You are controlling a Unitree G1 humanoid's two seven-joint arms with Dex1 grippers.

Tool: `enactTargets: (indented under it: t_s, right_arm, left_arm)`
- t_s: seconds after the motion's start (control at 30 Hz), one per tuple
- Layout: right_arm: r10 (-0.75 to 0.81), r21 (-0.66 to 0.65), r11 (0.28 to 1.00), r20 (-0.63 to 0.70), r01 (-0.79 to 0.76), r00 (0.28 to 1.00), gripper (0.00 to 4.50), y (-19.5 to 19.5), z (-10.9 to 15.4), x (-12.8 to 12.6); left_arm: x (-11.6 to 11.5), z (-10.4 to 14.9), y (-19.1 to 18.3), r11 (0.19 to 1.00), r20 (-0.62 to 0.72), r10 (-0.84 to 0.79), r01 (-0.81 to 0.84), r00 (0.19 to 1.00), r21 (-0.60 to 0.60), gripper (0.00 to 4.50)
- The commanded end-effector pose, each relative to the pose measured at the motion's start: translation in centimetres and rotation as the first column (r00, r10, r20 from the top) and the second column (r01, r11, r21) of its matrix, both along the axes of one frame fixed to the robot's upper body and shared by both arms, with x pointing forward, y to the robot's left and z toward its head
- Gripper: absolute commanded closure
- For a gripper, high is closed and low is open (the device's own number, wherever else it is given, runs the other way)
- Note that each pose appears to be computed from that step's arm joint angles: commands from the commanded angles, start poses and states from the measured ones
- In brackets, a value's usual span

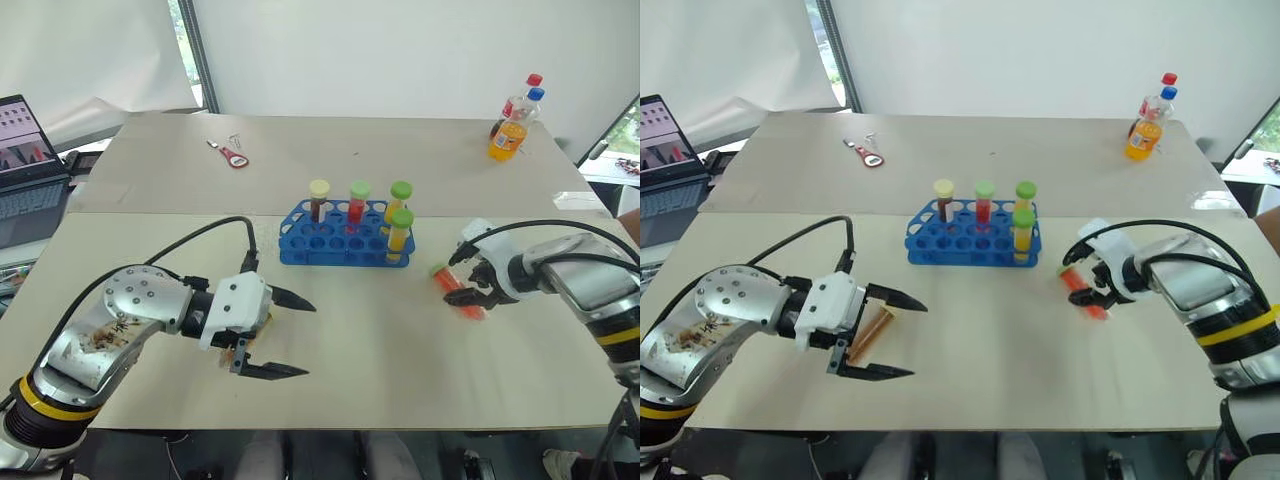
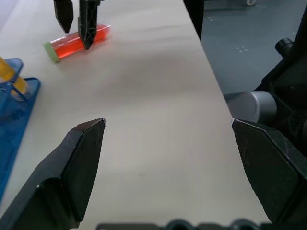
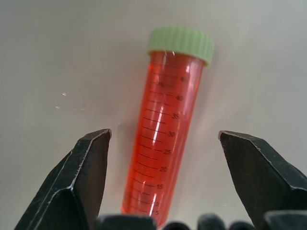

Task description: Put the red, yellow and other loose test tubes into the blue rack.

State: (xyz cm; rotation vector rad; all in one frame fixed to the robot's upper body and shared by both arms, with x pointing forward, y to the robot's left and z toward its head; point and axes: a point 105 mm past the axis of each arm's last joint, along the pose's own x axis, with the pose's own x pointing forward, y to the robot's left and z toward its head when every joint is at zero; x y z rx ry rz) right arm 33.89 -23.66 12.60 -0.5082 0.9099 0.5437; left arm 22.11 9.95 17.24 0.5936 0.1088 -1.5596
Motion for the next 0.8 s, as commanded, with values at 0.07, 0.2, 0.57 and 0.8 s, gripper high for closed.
enactTargets:
  t_s: [0.07, 0.2, 0.57, 0.8]
  right_arm:
    - [0.028, 0.003, 1.000, 0.003, -0.028, 1.000, 1.72, 0.1, 1.1, 1.1]
    - [0.045, 0.008, 0.999, -0.012, -0.045, 0.999, 3.08, 0.3, 1.0, 1.3]
    - [0.270, 0.133, 0.952, 0.067, -0.277, 0.961, 3.53, 4.4, 4.5, -1.6]
    - [0.204, 0.452, 0.794, 0.430, -0.406, 0.879, 3.53, 12.4, 7.2, -2.3]
  left_arm:
    - [-0.3, 0.4, -0.2, 1.000, 0.063, 0.000, 0.000, 0.998, -0.013, 0.00]
    - [-0.4, 0.2, -0.2, 1.000, 0.057, 0.007, -0.005, 0.998, -0.022, 0.00]
    - [1.1, 0.2, 2.1, 0.987, 0.069, 0.149, -0.144, 0.986, -0.064, 0.00]
    - [2.5, 1.3, 4.5, 0.954, 0.108, 0.287, -0.274, 0.952, -0.119, 0.00]
